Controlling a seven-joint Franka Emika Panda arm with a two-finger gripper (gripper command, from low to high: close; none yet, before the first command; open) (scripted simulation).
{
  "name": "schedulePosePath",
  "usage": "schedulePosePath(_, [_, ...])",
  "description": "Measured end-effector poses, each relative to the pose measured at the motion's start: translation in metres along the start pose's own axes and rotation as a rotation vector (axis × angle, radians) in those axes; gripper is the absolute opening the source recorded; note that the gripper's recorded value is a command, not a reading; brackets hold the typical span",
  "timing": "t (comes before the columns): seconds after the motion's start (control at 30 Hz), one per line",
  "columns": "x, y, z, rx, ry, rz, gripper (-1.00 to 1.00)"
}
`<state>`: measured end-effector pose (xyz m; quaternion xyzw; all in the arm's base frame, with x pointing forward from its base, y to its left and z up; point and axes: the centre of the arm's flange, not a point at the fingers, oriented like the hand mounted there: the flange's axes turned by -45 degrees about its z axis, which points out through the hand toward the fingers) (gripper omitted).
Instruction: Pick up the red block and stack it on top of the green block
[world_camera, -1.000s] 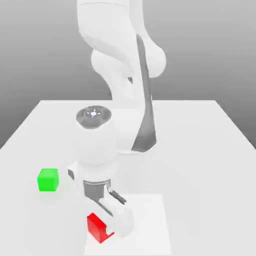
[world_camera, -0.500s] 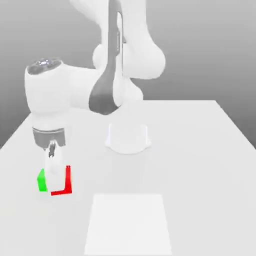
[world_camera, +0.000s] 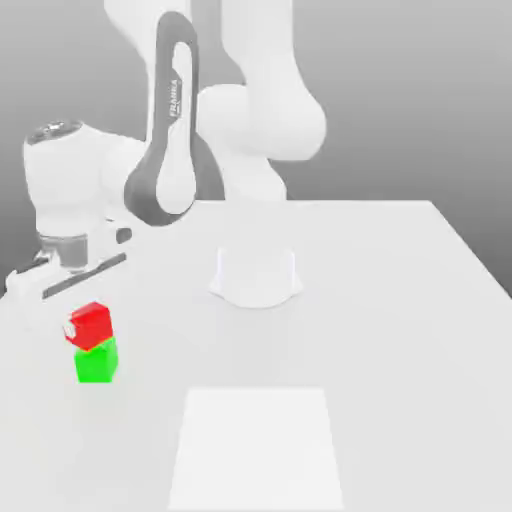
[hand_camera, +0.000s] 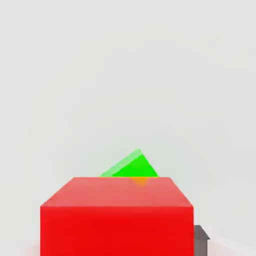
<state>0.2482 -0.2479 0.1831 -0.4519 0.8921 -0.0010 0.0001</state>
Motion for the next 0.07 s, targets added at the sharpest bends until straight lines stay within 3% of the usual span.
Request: schedulePosePath(0.07, [0.0000, 0.0000, 0.0000, 0.000, 0.000, 0.000, 1.00])
